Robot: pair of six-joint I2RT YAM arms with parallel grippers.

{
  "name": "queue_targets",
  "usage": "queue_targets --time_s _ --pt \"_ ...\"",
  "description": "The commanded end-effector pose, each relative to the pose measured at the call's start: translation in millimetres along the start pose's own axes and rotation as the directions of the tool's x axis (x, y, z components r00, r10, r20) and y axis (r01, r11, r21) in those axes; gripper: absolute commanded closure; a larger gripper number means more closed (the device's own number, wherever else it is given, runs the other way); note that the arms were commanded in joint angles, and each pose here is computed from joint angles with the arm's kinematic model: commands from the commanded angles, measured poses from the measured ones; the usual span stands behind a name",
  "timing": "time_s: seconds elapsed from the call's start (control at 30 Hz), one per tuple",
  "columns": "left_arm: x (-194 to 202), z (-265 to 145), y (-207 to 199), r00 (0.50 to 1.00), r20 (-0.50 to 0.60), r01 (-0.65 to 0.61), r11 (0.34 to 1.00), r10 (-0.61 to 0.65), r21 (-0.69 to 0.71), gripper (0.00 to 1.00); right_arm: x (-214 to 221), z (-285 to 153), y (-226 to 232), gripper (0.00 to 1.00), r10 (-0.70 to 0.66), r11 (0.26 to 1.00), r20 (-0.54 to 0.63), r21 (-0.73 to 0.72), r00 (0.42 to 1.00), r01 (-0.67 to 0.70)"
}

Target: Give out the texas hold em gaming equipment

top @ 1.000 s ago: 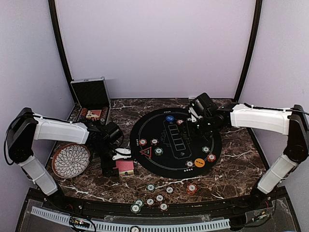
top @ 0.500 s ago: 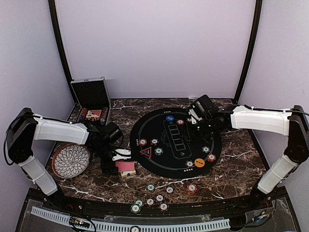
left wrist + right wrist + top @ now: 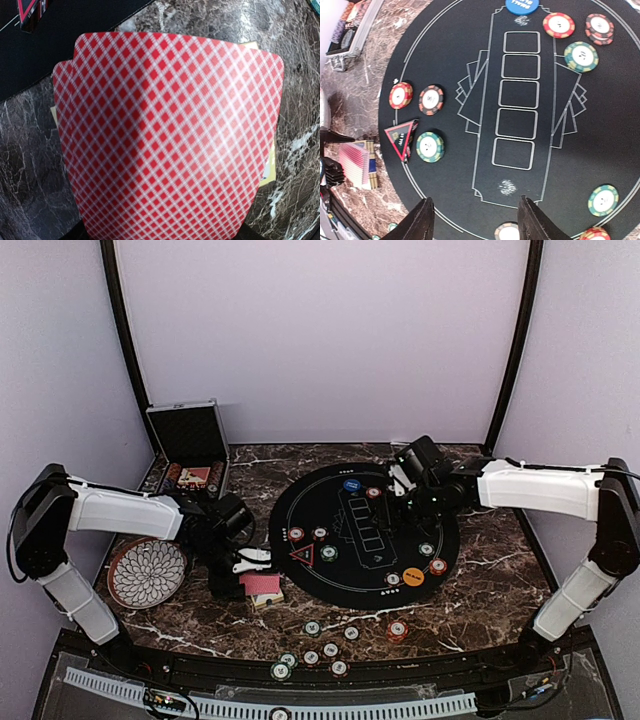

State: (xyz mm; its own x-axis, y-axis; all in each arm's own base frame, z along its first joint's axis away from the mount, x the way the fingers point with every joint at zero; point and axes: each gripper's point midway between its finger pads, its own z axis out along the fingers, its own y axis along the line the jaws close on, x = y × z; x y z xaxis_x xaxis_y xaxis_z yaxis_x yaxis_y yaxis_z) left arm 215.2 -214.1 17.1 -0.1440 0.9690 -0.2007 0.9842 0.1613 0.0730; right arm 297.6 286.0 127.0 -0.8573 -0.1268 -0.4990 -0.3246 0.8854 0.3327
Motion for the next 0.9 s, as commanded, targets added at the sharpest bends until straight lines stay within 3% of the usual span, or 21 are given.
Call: queue_targets --time_s 0.0,0.23,0.37,0.7,0.87 --pt "10.3 9.1 -0.5 1.000 -0.030 0.000 1.000 -0.001 -0.028 0.49 -0.8 0.9 24.0 0.41 0.028 0.992 0.008 -0.120 1.000 -0.027" --pt "7.7 9.1 4.2 1.000 -0.007 0.005 0.998 -0.006 -0.063 0.57 8.5 17.1 58.9 0.39 0.078 0.946 -0.060 -0.311 0.995 -0.093" --pt "10.6 7.4 9.1 1.000 -0.009 0.008 0.995 -0.009 -0.103 0.70 14.6 27.7 75.9 0.38 0.091 0.915 -0.107 -0.382 0.990 -0.126" --pt "8.2 3.0 6.5 1.000 0.002 0.011 0.996 -0.010 -0.087 0.95 30.7 49.8 110.0 0.34 0.053 0.869 -0.195 -0.474 0.979 -0.141" --pt "4.1 -0.5 0.5 1.000 0.019 0.008 0.999 -0.007 -0.050 1.00 33.7 58.5 121.8 0.33 0.040 0.849 -0.222 -0.507 0.974 -0.150"
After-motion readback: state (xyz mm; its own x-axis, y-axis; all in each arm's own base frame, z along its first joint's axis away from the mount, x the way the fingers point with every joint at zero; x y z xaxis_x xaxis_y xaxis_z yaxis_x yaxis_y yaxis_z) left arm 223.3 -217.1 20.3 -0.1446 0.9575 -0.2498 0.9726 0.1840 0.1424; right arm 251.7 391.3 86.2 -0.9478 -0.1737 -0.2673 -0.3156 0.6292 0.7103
